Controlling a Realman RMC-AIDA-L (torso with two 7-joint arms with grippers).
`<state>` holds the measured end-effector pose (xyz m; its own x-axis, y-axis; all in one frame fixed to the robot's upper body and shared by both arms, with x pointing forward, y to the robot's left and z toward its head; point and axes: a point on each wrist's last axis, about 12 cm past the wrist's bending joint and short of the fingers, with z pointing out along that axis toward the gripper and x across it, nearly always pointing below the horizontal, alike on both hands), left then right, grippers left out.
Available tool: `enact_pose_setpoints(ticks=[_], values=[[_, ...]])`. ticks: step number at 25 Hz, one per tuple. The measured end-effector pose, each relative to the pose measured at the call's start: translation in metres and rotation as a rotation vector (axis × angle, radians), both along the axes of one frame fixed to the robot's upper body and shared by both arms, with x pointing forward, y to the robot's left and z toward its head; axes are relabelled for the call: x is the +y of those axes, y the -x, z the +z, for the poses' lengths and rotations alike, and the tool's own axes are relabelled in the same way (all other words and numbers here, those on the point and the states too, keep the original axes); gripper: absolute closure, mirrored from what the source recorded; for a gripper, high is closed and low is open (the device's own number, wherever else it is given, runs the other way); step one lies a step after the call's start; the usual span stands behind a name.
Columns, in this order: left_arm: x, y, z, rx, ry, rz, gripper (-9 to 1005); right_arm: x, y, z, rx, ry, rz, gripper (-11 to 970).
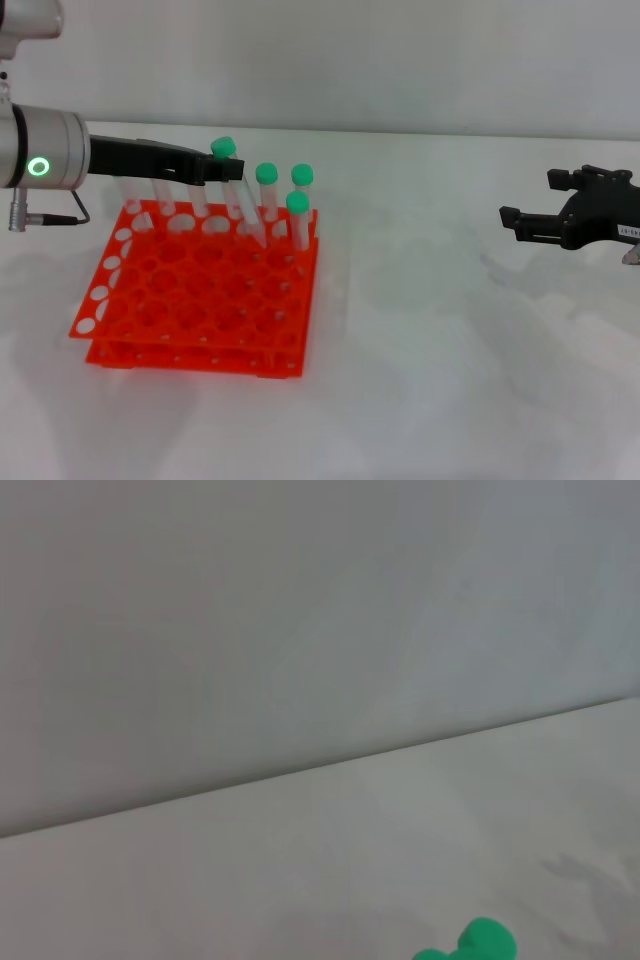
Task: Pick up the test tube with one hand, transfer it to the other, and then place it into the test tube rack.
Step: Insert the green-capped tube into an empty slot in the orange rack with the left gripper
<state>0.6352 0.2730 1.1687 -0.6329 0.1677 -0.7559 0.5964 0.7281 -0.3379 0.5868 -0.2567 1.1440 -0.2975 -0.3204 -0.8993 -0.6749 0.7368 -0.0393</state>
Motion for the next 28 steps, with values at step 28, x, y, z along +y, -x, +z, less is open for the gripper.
enact_pose_setpoints(ticks=[28], values=[[-0.016, -0.005, -0.01, -0.016, -0.047, -0.081, 677, -0.001, -0.002, 0.0, -0.005, 0.011, -0.009, 102]])
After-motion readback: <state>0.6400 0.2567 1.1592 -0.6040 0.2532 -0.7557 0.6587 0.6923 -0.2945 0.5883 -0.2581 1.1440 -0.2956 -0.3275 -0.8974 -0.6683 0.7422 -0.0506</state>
